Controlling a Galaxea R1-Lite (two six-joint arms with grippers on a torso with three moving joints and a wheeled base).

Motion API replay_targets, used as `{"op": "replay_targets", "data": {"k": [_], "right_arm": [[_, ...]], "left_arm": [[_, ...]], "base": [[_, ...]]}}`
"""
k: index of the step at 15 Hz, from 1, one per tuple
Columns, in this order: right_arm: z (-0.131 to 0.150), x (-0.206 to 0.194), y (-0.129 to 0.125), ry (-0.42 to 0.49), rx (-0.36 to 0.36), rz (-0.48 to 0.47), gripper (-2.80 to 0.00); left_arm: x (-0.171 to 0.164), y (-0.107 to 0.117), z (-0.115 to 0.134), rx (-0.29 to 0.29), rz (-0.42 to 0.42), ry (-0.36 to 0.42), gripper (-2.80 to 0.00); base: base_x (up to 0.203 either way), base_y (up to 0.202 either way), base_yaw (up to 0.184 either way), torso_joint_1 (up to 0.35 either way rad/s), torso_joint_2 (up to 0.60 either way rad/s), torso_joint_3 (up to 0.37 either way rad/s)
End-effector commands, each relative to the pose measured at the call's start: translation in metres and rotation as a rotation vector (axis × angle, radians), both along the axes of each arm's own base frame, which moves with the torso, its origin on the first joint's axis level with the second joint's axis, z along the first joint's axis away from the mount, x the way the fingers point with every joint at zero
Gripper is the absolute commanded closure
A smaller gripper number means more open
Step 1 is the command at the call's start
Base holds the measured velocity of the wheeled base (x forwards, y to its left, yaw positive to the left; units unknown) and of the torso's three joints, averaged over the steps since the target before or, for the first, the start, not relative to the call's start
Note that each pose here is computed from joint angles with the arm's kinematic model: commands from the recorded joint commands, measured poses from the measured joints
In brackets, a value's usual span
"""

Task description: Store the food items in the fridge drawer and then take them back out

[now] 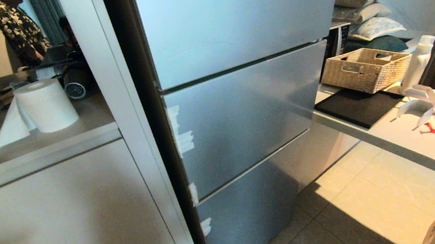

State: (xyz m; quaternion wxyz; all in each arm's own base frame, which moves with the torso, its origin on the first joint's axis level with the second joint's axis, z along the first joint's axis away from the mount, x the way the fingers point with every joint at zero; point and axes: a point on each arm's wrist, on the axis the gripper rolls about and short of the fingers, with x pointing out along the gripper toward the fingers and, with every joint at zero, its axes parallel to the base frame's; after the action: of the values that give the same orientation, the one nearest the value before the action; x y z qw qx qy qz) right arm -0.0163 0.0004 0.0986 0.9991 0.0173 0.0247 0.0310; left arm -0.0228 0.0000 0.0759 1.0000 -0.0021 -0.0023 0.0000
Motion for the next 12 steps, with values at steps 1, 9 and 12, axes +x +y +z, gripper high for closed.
{"op": "replay_targets", "data": {"k": [1, 9, 12], "right_arm": [[-0.0222, -0.0094, -0.0013, 0.004, -0.018, -0.094, 0.0], [-0.0222, -0.0094, -0.0013, 0.002, -0.007, -0.095, 0.0], [-0.0222, -0.0093, -0.0013, 0.002, -0.006, -0.095, 0.0]], "left_arm": [[0.0001, 0.0, -0.0004, 0.0, 0.0, 0.002, 0.0], [0.0001, 0.0, -0.0004, 0.0, 0.0, 0.002, 0.0], [0.0001, 0.0, 0.0, 0.013, 0.0, 0.0, 0.0]], "base": [[0.0, 0.0, 0.0, 0.0, 0.0, 0.0], [0.0, 0.0, 0.0, 0.0, 0.0, 0.0], [0.0, 0.0, 0.0, 0.0, 0.0, 0.0]]}}
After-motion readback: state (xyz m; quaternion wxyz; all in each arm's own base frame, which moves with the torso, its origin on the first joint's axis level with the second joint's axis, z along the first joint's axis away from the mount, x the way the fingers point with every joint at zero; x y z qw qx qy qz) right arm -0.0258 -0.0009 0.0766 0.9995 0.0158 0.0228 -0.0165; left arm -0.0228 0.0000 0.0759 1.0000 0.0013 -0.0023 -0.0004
